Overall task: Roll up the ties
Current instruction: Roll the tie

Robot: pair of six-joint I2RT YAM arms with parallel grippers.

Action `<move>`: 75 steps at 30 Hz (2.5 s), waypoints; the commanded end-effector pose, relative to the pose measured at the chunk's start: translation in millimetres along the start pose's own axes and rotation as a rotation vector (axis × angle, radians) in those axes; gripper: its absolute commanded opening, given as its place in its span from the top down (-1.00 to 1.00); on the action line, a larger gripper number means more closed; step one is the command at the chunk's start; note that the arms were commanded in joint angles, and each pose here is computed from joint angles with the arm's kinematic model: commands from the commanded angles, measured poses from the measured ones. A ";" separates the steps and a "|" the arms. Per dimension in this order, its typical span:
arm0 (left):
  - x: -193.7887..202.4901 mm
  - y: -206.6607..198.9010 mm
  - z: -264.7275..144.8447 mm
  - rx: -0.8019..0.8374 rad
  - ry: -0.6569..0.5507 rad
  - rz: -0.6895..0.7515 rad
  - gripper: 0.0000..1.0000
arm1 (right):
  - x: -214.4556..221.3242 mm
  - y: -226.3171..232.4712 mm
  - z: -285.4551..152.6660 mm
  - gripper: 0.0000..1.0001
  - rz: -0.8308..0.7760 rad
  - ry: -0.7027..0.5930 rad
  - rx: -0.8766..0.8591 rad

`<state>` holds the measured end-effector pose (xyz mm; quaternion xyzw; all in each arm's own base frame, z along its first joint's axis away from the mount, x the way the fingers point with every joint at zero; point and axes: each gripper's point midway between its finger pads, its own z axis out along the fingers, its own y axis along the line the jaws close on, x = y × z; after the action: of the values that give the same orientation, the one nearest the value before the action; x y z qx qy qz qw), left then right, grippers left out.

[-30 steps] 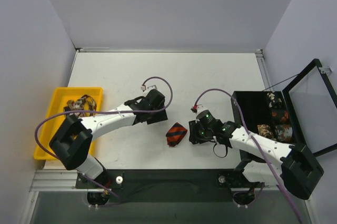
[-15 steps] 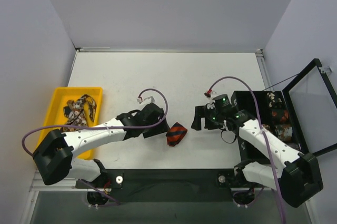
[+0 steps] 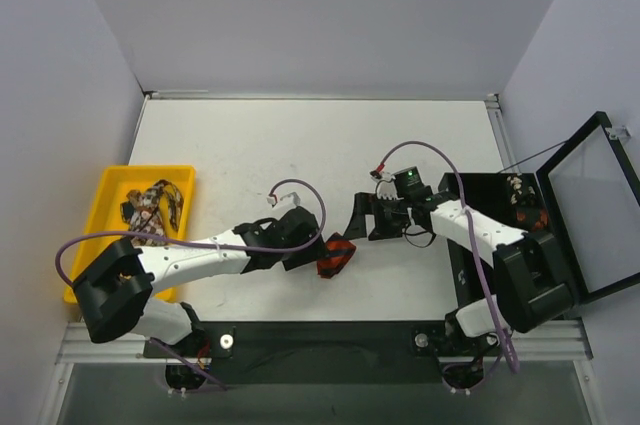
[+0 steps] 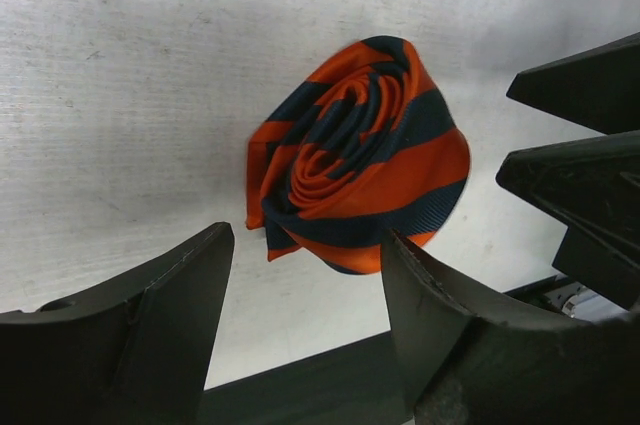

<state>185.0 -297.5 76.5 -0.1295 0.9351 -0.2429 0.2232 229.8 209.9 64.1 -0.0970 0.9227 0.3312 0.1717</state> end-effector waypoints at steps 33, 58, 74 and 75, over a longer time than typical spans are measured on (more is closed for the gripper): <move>19.2 23.8 37.4 -0.062 0.026 -0.008 -0.27 | 40.9 18.2 57.3 -0.13 0.035 0.263 -0.329; -40.0 25.7 6.0 -0.015 -0.110 0.075 -0.40 | 15.0 19.7 63.1 0.26 0.006 0.126 -0.298; -78.7 45.2 19.4 -0.066 -0.116 0.084 0.17 | 17.8 2.0 23.4 -0.67 -0.021 0.018 -0.077; -76.7 47.9 26.0 -0.082 -0.103 0.096 0.18 | 15.6 -0.2 16.8 -0.66 -0.049 -0.006 -0.049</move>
<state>246.0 -226.9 51.3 -0.1304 0.9365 -0.1776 0.2730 221.6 242.0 42.1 -0.1163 0.8934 0.4070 0.1503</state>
